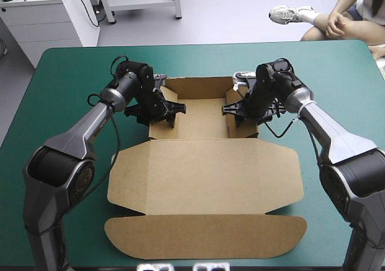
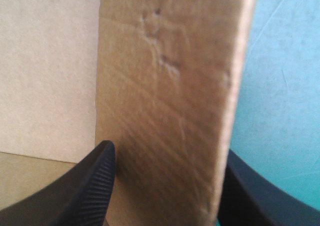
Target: Fold the box
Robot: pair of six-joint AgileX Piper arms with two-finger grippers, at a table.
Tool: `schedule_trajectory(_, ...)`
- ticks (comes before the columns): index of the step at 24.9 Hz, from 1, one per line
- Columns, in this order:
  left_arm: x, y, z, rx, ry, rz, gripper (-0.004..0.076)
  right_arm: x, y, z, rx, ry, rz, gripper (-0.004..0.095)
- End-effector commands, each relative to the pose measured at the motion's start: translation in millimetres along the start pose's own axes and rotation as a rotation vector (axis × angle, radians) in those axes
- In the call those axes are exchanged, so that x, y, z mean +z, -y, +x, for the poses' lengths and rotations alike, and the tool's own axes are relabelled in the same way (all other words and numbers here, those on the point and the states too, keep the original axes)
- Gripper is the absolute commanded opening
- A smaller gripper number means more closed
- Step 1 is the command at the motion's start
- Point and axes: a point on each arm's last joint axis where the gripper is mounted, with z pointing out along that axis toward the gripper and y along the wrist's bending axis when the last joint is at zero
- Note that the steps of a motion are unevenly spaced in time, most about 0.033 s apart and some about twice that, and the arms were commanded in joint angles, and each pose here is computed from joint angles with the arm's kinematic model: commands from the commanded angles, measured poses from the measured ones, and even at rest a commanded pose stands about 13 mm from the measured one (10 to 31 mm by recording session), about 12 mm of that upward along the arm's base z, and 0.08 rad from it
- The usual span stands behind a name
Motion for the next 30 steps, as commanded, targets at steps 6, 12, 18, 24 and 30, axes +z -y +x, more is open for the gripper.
schedule_trajectory(6, -113.8, 1.6, 6.6, 0.094, 0.274, -0.015, 0.0455, -74.2, -0.1, -17.6, -0.043, 0.177, 0.046, 0.0528)
schedule_trajectory(12, -177.9, -3.6, 36.3, 0.216, 0.432, -0.073, 0.0245, -106.0, -4.1, -13.5, -0.038, 0.255, 0.008, 0.0528)
schedule_trajectory(18, -177.8, -15.7, 76.7, 0.253, 0.374, -0.093, -0.0006, -96.8, 4.2, 10.3, -0.046, 0.179, 0.042, 0.0528)
schedule_trajectory(24, -167.2, -32.5, 129.5, 0.247, 0.315, -0.095, -0.0006, -83.8, 7.3, 13.9, -0.059, 0.161, 0.055, 0.0528)
schedule_trajectory(30, -178.6, -49.4, 192.0, 0.248, 0.388, -0.081, -0.0006, -66.3, 8.0, 10.4, -0.068, 0.119, 0.062, 0.0528)
